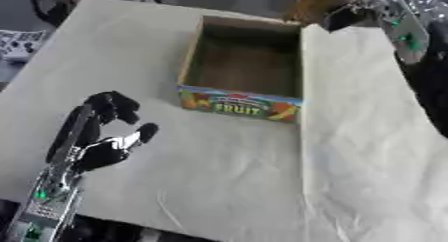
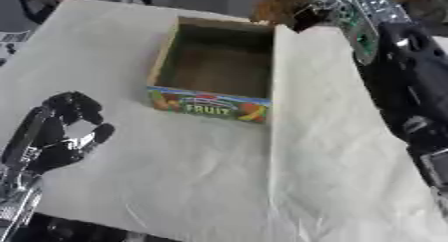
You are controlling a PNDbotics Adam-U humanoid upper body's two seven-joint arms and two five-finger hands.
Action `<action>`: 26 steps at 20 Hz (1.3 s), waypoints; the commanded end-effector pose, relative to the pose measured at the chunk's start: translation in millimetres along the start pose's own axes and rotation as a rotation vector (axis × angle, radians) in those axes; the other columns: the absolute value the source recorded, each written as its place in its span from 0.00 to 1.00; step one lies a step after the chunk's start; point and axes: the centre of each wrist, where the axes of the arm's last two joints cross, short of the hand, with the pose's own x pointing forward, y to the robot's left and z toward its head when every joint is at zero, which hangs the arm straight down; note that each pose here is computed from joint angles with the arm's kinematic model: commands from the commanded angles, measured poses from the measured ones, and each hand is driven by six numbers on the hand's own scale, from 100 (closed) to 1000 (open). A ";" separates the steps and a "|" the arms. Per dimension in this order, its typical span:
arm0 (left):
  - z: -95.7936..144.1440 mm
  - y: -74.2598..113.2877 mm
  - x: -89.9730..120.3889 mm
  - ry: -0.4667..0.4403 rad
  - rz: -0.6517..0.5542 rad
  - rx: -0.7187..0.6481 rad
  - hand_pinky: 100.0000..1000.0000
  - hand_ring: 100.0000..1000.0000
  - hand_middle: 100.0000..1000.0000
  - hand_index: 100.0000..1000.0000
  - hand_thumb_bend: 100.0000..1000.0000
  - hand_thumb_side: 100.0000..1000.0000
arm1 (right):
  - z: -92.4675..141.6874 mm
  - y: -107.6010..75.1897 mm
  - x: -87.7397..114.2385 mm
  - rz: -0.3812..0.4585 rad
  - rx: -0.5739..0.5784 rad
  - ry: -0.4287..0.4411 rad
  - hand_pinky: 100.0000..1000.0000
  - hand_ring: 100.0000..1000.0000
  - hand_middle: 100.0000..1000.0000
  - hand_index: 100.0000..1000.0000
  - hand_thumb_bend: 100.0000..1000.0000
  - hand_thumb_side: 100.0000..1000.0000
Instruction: Pick up objects on the table and place them in the box.
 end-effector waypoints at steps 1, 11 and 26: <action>-2.9 0.8 4.9 -0.022 -0.003 -0.009 0.51 0.47 0.48 0.55 0.63 0.29 | -12.2 -14.6 13.2 0.034 -0.020 -0.049 0.66 0.54 0.25 0.39 0.00 0.00; -4.6 -2.0 6.2 -0.030 0.008 -0.018 0.51 0.47 0.48 0.55 0.63 0.29 | -35.0 19.2 49.1 -0.029 0.064 -0.123 0.65 0.54 0.25 0.40 0.00 0.00; -7.0 -3.0 8.6 -0.041 0.013 -0.019 0.51 0.47 0.48 0.55 0.63 0.29 | -39.8 91.3 75.7 -0.138 0.221 -0.127 0.65 0.56 0.28 0.45 0.00 0.00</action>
